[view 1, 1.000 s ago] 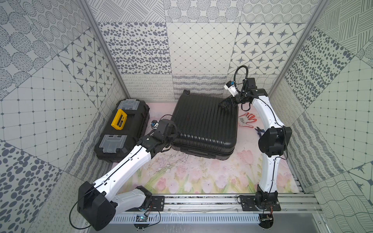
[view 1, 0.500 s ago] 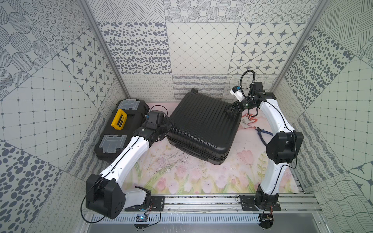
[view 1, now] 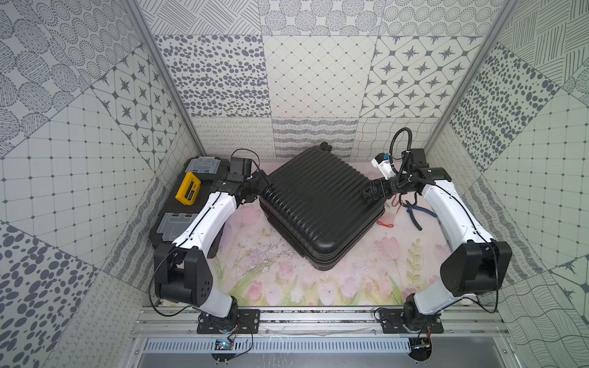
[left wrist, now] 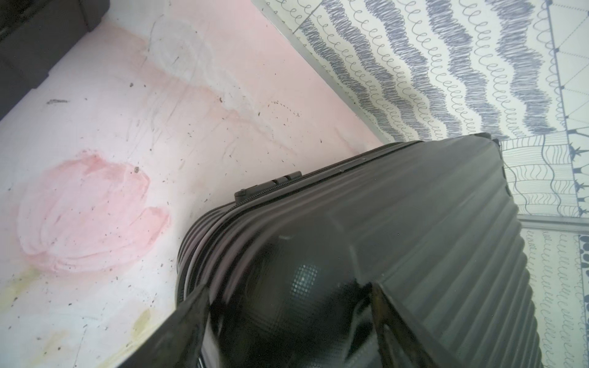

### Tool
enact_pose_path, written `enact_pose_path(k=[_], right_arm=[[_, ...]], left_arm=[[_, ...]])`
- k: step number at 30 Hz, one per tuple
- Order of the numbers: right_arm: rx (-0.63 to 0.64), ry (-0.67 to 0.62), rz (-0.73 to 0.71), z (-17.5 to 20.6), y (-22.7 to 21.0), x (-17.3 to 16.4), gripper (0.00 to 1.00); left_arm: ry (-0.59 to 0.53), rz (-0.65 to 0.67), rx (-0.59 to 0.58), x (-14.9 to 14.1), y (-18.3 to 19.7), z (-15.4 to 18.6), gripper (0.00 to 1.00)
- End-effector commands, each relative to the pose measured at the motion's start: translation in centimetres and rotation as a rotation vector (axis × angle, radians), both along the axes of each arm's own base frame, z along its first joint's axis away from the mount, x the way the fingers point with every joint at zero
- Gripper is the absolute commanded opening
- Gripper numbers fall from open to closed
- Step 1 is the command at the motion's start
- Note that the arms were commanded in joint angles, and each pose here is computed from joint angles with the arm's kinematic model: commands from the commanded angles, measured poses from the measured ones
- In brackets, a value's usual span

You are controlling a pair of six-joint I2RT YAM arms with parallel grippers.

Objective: Close the suitcase zippers
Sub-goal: Adjust the suitcase at the center of the board.

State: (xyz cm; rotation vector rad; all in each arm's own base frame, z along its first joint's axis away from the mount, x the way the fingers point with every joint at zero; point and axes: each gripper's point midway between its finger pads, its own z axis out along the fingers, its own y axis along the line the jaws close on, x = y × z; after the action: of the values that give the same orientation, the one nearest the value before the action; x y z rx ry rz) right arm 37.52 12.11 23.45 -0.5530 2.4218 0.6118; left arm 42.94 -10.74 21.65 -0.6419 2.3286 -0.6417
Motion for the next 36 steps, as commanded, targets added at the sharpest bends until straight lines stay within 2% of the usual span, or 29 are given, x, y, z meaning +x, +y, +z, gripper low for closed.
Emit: enact_pose_path(k=[1,4,8,13,18,21,26,32,36], right_arm=[[0.004,0.272,0.02,-3.9,2.2,-6.8,0.91],[-0.02,0.266,-0.019,-3.8,1.7,-8.1,0.9],[-0.044,0.242,-0.063,-3.4,1.0,-9.1,0.91],[-0.025,0.24,-0.064,-2.8,1.0,-10.1,0.91],[-0.007,0.247,-0.037,-2.7,2.0,-10.8,0.91],[-0.023,0.239,-0.031,-2.7,2.0,-10.7,0.91],[-0.032,0.233,-0.02,-2.4,2.2,-10.6,0.91],[-0.052,0.227,-0.02,-2.4,2.0,-10.8,0.91],[-0.054,0.232,-0.016,-2.6,2.1,-11.0,0.91]], left_arm=[[0.112,-0.134,0.103,-1.7,0.3,-1.7,0.78],[0.113,-0.129,0.134,-3.3,1.0,-0.6,0.78],[0.183,-0.077,0.136,-8.4,2.3,-0.7,0.77],[0.277,0.015,0.1,-16.1,3.2,-2.5,0.76],[0.35,0.03,0.04,-20.7,1.9,-6.5,0.7],[0.35,0.016,-0.001,-20.7,0.5,-8.1,0.65],[0.294,0.001,-0.063,-17.9,-1.4,-8.9,0.55],[0.319,0.002,-0.05,-16.3,-2.6,-11.3,0.52],[0.279,0.014,-0.101,-14.7,-3.7,-12.1,0.51]])
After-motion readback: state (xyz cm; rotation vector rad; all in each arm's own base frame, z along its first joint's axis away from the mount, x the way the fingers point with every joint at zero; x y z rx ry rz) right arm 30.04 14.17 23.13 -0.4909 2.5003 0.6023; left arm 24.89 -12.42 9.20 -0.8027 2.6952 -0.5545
